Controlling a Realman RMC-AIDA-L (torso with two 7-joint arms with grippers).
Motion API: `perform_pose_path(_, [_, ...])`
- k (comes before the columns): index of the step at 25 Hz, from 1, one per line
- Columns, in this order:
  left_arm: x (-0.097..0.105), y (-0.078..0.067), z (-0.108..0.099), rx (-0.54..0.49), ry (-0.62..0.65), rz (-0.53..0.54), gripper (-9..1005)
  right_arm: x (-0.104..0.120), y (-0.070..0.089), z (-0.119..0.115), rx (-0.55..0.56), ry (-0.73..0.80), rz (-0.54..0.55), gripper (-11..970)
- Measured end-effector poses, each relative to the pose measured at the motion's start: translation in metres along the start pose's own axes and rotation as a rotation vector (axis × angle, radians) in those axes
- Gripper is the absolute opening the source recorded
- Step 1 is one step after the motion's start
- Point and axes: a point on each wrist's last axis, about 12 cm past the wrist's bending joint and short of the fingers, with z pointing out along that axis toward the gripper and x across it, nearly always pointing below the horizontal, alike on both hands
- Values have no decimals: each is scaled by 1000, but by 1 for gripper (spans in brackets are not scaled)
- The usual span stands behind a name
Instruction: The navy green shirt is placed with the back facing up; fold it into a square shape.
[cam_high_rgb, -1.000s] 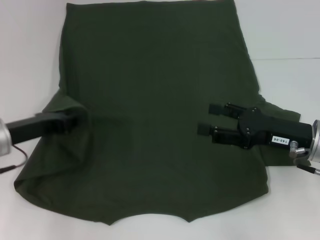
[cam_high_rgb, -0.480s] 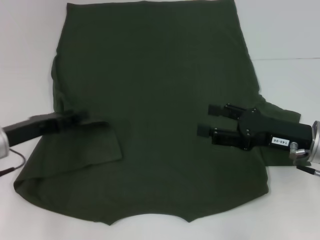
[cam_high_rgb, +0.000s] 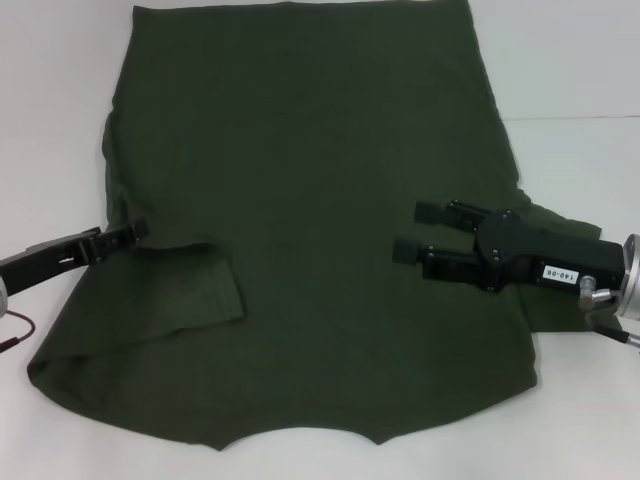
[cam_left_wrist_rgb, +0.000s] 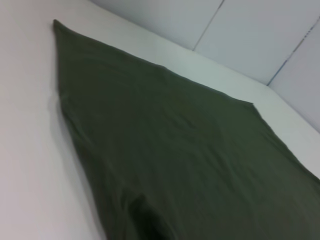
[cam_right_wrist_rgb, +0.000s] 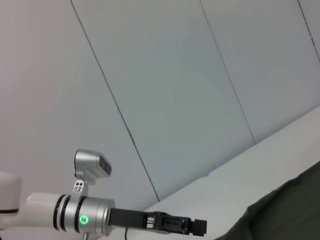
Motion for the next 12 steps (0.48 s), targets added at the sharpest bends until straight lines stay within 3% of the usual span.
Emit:
perform_pose_path(2, [2, 0, 2, -8, 3, -6, 838, -1, 0, 0, 0, -1, 3, 912])
perform_pose_path(12, [4, -8, 13, 24, 19, -14, 834, -1, 0, 0, 0, -1, 3, 912])
